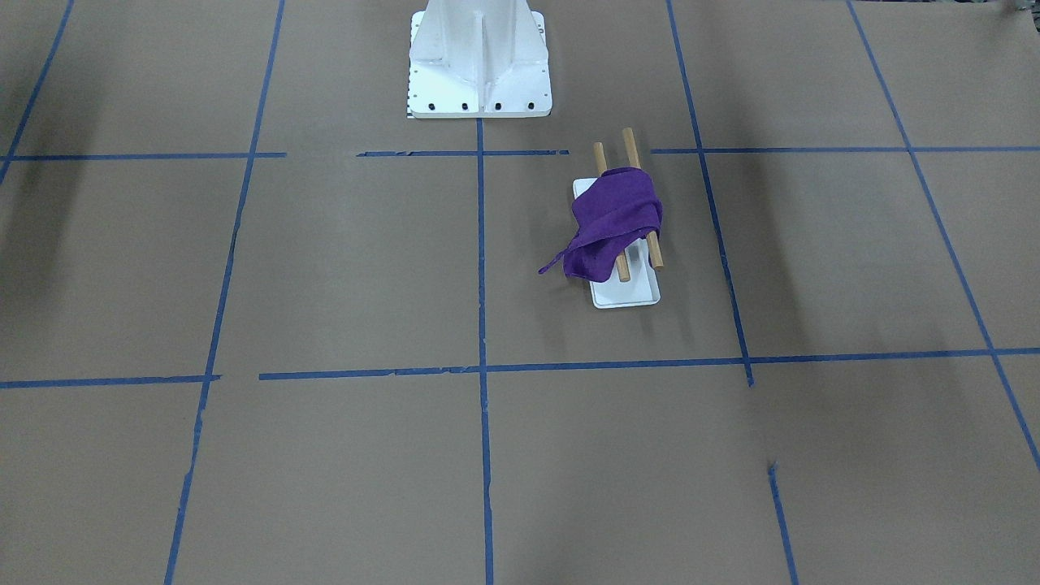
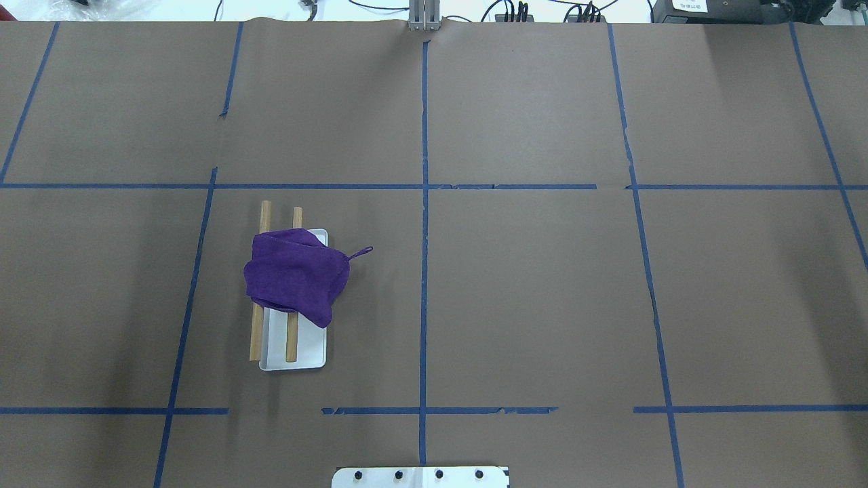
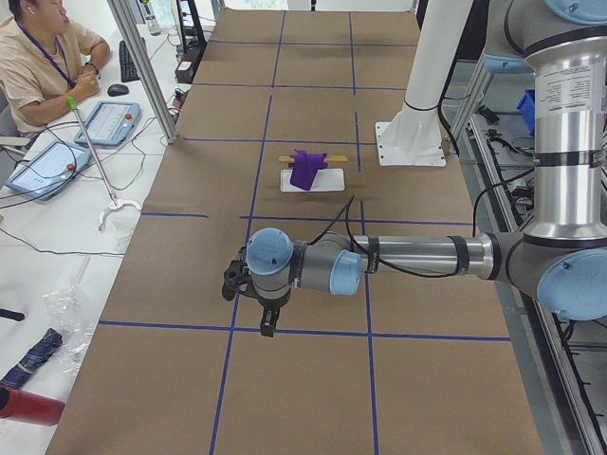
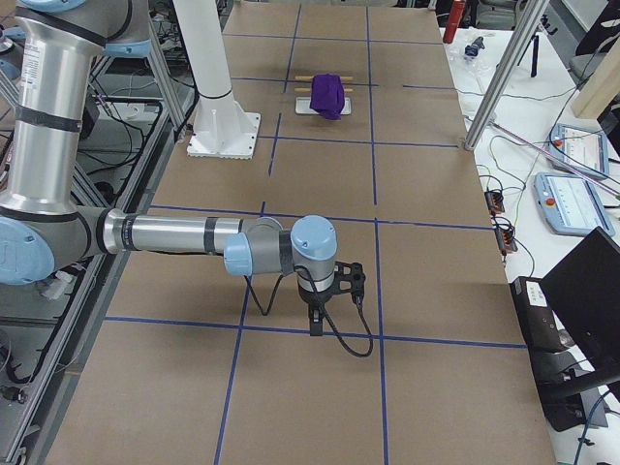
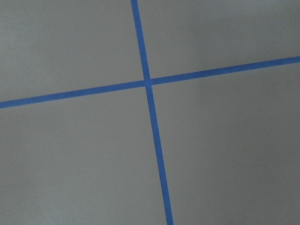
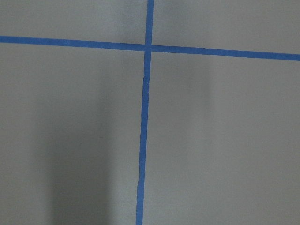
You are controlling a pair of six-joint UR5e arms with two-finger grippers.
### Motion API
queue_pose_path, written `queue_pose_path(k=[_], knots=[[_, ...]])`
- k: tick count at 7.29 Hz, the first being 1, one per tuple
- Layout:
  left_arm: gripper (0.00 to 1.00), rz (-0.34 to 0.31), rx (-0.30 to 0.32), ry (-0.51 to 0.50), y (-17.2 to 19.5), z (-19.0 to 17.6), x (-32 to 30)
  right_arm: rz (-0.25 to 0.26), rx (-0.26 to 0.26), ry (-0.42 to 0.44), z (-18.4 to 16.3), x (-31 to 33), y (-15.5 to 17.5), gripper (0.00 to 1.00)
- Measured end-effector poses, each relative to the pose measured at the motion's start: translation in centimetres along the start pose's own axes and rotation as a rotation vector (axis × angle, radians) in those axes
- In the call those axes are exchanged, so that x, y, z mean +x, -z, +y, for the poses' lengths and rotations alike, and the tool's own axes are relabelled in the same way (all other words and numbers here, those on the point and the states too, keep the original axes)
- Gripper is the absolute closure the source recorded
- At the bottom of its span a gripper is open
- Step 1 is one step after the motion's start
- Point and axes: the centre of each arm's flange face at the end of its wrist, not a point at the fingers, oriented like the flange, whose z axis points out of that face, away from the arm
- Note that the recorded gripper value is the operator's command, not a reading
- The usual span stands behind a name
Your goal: Hang towel on rack
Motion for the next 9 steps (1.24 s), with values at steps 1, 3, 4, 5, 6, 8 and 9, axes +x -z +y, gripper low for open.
queue_pose_path(k=[1, 3, 4, 5, 6, 8, 9], knots=[[0.00, -0.024, 0.001, 0.006, 0.1, 0.4, -0.5, 0.000, 0.001, 0.001, 0.0, 0.0, 0.0, 0.00], [0.00, -0.068, 0.019, -0.009, 1.2, 0.8, 0.0, 0.000, 0.004, -0.001, 0.0, -0.1, 0.1, 0.00], [0.00, -0.075, 0.028, -0.018, 1.7, 1.1, 0.4, -0.001, 0.006, -0.005, 0.0, -0.1, 0.2, 0.00], [0.00, -0.076, 0.034, -0.025, 2.0, 1.2, 0.8, 0.000, 0.008, -0.006, -0.1, -0.2, 0.2, 0.00], [0.00, -0.076, 0.037, -0.028, 2.2, 1.3, 1.0, 0.000, 0.010, -0.008, -0.1, -0.2, 0.3, 0.00], [0.00, -0.076, 0.035, -0.026, 2.2, 1.8, 1.0, 0.001, 0.009, -0.009, -0.1, -0.2, 0.2, 0.00], [0.00, -0.076, 0.034, -0.025, 2.1, 2.0, 1.0, 0.001, 0.007, -0.010, -0.1, -0.2, 0.2, 0.00]])
